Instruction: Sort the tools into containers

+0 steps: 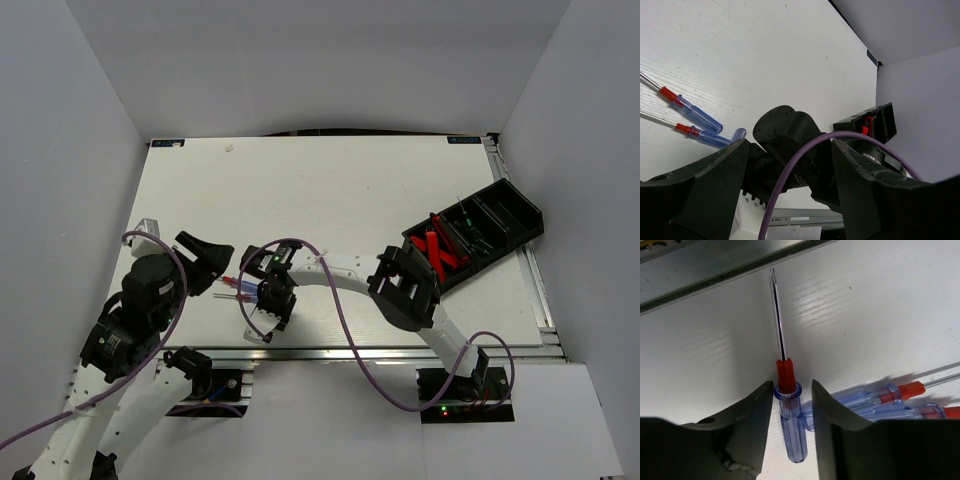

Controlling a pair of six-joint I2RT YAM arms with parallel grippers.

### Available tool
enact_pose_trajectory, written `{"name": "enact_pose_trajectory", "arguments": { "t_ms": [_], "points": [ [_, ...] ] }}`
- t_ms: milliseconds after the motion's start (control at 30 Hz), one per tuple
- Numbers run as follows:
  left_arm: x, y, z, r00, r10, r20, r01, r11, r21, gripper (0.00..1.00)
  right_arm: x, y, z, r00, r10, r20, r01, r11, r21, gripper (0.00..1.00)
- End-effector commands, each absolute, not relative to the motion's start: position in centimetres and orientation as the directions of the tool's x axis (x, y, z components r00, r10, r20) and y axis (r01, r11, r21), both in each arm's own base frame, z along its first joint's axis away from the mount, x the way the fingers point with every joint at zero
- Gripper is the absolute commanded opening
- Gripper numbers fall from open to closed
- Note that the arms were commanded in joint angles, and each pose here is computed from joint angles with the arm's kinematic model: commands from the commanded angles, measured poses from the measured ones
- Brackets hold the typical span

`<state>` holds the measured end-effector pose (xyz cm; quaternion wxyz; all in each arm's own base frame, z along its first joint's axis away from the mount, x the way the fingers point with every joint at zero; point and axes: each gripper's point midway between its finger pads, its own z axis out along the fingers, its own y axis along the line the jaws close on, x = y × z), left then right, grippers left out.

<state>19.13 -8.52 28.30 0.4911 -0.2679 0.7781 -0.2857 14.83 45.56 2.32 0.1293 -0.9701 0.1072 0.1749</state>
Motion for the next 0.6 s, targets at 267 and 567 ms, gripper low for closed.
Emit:
{"name": "enact_pose_trajectory", "arguments": {
  "t_ms": [267,567],
  "points": [
    [19.1,-8.6,26.7,-0.391,-0.708,-0.588,-0.172,0.684,-0.709,0.78,13.8,42.3,0.5,0.915,-0.170,-0.365,-0.228,-0.966,-0.122,0.24],
    [19.2,-9.1,23.6,-0.437,-0.698,-0.568,-0.206,0.692,-0.692,0.78,11.1,40.3,4.1,0.856,-0.227,-0.465,-0.310,-0.944,-0.111,0.07]
  ]
}}
